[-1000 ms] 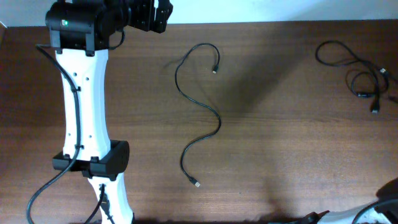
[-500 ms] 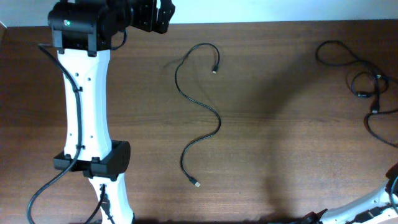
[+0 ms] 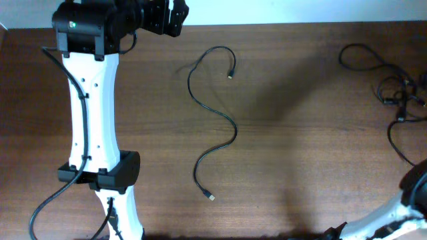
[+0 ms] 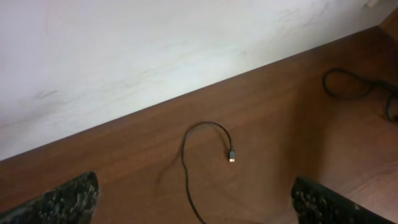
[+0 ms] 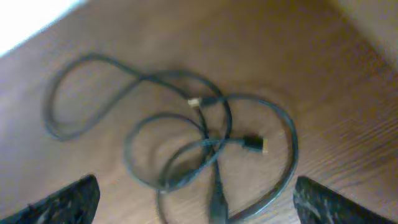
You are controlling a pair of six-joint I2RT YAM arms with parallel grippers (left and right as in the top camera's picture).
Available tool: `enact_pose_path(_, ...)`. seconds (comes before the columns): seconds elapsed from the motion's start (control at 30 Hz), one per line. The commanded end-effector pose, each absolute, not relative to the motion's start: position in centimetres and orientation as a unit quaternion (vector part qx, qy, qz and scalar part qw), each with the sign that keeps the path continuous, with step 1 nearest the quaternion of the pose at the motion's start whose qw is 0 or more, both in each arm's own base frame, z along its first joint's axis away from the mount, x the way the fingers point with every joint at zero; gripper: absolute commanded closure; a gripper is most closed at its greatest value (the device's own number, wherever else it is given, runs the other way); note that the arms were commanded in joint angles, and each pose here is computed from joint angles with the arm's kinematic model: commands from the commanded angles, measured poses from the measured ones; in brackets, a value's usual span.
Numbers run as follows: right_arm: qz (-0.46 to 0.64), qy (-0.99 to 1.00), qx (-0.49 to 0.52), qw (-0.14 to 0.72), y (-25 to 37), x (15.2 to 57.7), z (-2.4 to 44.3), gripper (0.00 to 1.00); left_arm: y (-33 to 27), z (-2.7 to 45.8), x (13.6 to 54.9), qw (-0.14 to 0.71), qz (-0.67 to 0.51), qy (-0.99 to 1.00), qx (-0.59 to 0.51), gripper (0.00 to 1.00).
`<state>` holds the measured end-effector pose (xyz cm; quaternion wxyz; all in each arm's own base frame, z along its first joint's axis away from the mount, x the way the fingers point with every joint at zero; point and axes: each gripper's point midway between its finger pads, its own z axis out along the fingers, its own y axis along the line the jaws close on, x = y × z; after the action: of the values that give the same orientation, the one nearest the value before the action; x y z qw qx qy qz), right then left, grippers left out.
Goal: Untangle cables
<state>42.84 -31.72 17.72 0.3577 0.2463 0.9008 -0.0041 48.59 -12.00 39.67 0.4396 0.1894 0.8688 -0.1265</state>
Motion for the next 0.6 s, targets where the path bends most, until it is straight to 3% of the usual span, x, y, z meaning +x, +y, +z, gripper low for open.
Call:
enact_pose_path(0.0, -0.040, 0.861, 0.137, 0.487, -22.8, 42.5, 36.3, 0.01, -12.3, 39.6, 49.2, 0.446, -0.126, 0.863, 0.202, 0.01)
enact_pose_path(0.13, 0.016, 0.866, 0.067, 0.495, -11.0, 41.8, 40.3, 0.01, -12.4, 39.1, 49.5, 0.442, -0.127, 0.865, 0.201, 0.01)
enact_pose_path(0.23, -0.005, 0.865, 0.064, 0.498, -9.0, 40.8, 41.4, 0.01, -12.3, 35.1, 50.5, 0.393, -0.123, 0.890, 0.194, 0.02)
enact_pose_path(0.37, -0.004, 0.865, 0.062, 0.498, -8.4, 39.3, 42.1, 0.01, -12.1, 23.1, 48.0, 0.174, -0.144, 0.965, 0.130, 0.16)
enact_pose_path(0.43, -0.004, 0.864, 0.062, 0.500, -8.3, 38.8, 42.3, 0.01, -13.7, 19.6, 47.2, 0.111, -0.176, 0.969, 0.132, 0.16)
enact_pose_path(0.57, -0.006, 0.862, 0.061, 0.503, -8.1, 37.9, 42.9, 0.01, -18.2, 15.3, 47.4, 0.076, -0.194, 0.963, 0.171, 0.13)
